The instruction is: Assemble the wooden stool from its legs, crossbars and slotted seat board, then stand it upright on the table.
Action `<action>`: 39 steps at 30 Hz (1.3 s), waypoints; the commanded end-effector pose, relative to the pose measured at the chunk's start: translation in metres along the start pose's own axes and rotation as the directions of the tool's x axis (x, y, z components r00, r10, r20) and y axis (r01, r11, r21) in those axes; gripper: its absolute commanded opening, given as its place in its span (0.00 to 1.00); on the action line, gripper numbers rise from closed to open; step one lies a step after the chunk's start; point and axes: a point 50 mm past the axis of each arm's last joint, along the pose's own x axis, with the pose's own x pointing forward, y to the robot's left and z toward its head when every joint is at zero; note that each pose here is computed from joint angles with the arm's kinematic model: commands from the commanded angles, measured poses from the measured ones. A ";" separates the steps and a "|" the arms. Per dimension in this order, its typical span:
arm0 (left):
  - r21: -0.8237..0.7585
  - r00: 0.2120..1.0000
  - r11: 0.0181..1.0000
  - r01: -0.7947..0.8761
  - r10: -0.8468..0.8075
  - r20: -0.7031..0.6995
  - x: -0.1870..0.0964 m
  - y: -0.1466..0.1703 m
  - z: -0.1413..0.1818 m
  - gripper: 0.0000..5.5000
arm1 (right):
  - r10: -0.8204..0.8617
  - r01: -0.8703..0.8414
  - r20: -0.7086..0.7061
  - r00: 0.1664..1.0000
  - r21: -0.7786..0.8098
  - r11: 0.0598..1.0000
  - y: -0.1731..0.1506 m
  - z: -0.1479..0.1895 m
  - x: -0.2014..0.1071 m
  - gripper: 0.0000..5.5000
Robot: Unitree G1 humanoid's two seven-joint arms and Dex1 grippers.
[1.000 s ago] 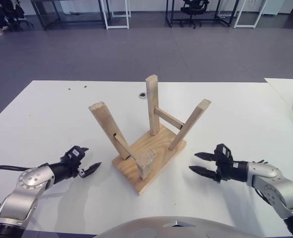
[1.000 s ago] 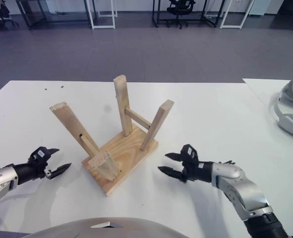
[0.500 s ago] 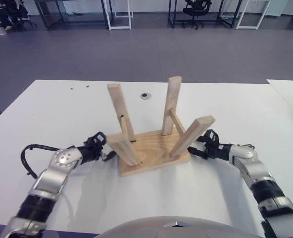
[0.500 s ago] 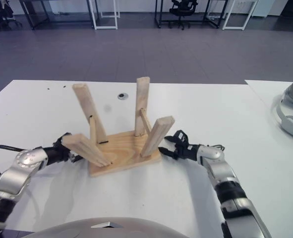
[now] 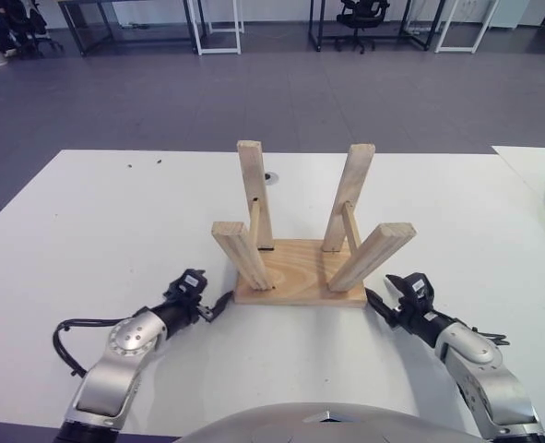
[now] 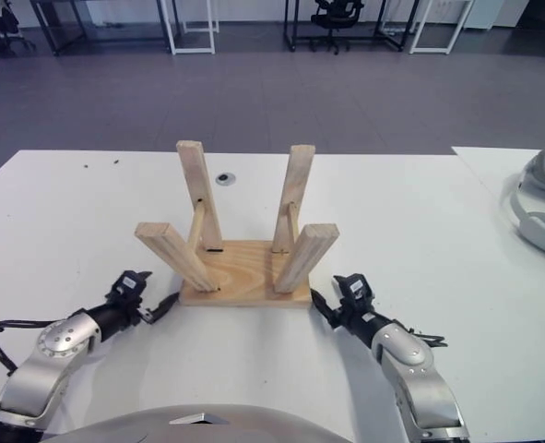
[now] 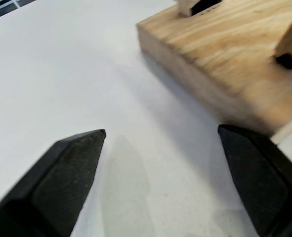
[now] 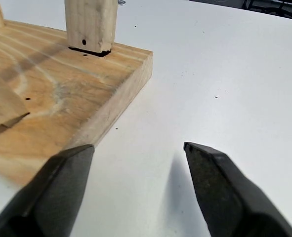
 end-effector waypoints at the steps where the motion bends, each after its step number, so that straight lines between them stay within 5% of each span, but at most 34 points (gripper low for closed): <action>1: -0.034 0.993 0.993 0.115 -0.115 0.015 0.012 -0.029 0.016 0.76 | 0.197 -0.197 0.011 0.980 -0.007 0.980 0.028 0.018 -0.001 0.62; 5: -0.054 0.968 0.975 0.214 -0.204 0.148 0.006 -0.042 0.059 0.76 | 0.316 -0.320 0.089 0.945 0.044 0.946 0.046 0.049 -0.001 0.62; 13: 0.114 0.929 0.960 0.255 -0.276 0.246 -0.054 -0.007 0.126 0.76 | 0.377 -0.374 0.109 0.920 -0.043 0.926 0.014 0.119 -0.035 0.62; 18: 0.127 0.949 0.946 0.298 -0.308 0.065 -0.066 -0.001 0.104 0.76 | 0.353 -0.352 0.010 0.936 -0.062 0.934 0.001 0.113 -0.043 0.62; 24: 0.340 0.978 0.935 0.104 -0.034 -0.206 -0.075 0.055 0.070 0.76 | 0.209 -0.262 -0.267 0.941 -0.180 0.948 -0.034 0.072 -0.047 0.62; 26: 0.356 0.954 0.907 0.224 -0.130 -0.269 -0.076 0.050 0.061 0.76 | 0.212 -0.312 -0.354 0.911 -0.256 0.915 -0.045 0.060 -0.049 0.62; 30: 0.258 0.873 0.835 0.486 -0.452 -0.183 -0.062 0.021 0.067 0.76 | 0.442 -0.540 -0.330 0.834 -0.324 0.777 -0.037 0.071 -0.027 0.62; 39: 0.340 0.822 0.755 0.560 -0.558 -0.115 -0.025 0.018 0.083 0.71 | 0.622 -0.685 -0.293 0.726 -0.394 0.613 -0.014 0.092 0.005 0.56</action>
